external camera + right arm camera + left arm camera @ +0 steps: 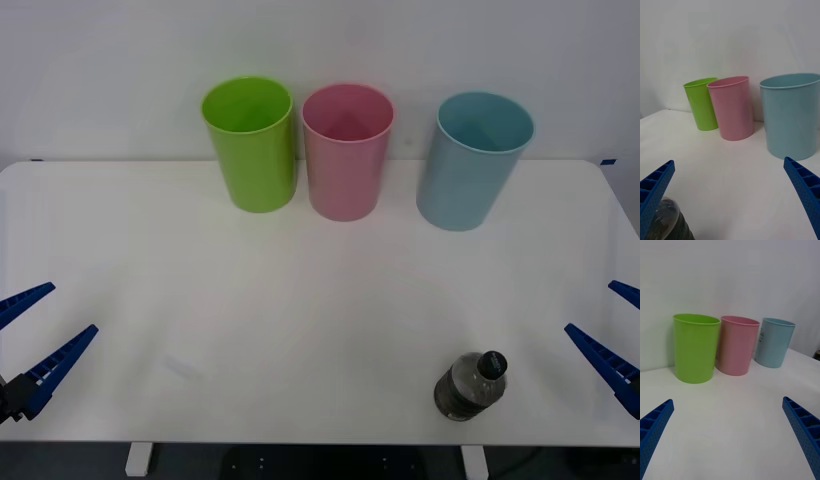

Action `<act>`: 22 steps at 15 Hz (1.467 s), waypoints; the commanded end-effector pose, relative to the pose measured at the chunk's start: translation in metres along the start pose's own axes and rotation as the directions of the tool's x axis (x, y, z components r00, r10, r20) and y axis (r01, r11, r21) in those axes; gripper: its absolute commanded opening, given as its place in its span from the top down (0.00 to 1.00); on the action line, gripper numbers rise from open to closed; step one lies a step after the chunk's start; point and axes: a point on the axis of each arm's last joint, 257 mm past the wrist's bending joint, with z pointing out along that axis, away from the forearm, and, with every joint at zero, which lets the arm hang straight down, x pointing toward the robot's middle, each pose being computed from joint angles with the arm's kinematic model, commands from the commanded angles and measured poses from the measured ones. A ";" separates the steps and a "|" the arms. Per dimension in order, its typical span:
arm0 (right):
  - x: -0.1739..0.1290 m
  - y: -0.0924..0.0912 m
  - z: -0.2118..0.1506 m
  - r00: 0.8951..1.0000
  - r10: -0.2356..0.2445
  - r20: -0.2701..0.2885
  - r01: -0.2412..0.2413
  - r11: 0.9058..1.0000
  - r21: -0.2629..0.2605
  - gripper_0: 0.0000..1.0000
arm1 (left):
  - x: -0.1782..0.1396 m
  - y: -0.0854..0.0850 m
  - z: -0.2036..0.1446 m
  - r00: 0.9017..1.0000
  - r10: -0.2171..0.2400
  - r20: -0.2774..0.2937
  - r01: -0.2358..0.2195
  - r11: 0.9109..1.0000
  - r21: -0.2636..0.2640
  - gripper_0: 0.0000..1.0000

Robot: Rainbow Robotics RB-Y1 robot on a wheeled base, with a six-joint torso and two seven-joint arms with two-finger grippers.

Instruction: Grasp the object on the table and drop it into the matching bin: aluminum can to the light blue bin, PET bottle to the pink bin.

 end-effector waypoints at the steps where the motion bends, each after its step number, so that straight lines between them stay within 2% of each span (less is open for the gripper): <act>1: 0.000 0.000 0.000 1.000 0.000 0.000 0.000 1.000 0.000 0.00 | 0.000 0.000 0.000 1.000 0.000 0.000 0.000 1.000 0.000 0.00; 2: 0.006 0.000 -0.005 1.000 0.027 0.004 -0.027 0.999 0.020 0.00 | 0.000 0.000 0.000 1.000 0.000 0.000 0.000 1.000 0.000 0.00; 4: 0.000 0.001 -0.007 1.000 0.029 0.011 -0.029 0.999 0.016 0.00 | 0.000 0.000 0.000 1.000 0.000 0.000 0.000 1.000 0.000 0.00; 7: 0.002 0.005 -0.014 1.000 0.026 -0.015 -0.026 1.000 -0.006 0.00 | 0.000 0.000 0.000 1.000 0.000 0.000 0.000 1.000 0.000 0.00; 11: 0.013 0.016 -0.021 0.998 0.009 -0.060 -0.012 0.998 -0.063 0.00 | 0.000 0.000 0.000 1.000 0.000 0.000 0.000 1.000 0.000 0.00; 12: 0.019 0.018 -0.024 0.998 -0.009 -0.070 0.003 0.997 -0.083 0.00 | 0.000 0.000 0.000 1.000 0.000 0.000 0.000 1.000 0.000 0.00; 13: 0.025 0.020 -0.027 0.996 -0.051 -0.072 0.043 0.993 -0.113 0.00 | 0.000 0.000 0.000 1.000 0.000 0.000 0.000 1.000 0.000 0.00; 15: 0.039 0.025 -0.032 0.993 -0.080 -0.092 0.064 0.984 -0.164 0.00 | 0.000 0.000 0.000 1.000 0.000 0.000 0.000 1.000 0.000 0.00; 17: 0.049 0.031 -0.035 0.986 -0.128 -0.108 0.103 0.971 -0.216 0.00 | 0.000 0.000 0.000 1.000 0.000 0.000 0.000 1.000 0.000 0.00; 20: 0.062 0.037 -0.030 0.971 -0.212 -0.107 0.176 0.945 -0.277 0.00 | 0.000 0.000 0.000 1.000 0.000 0.000 0.000 1.000 0.000 0.00; 22: 0.072 0.039 -0.026 0.962 -0.248 -0.113 0.203 0.929 -0.311 0.00 | 0.000 0.000 0.000 1.000 0.000 0.000 0.000 1.000 0.000 0.00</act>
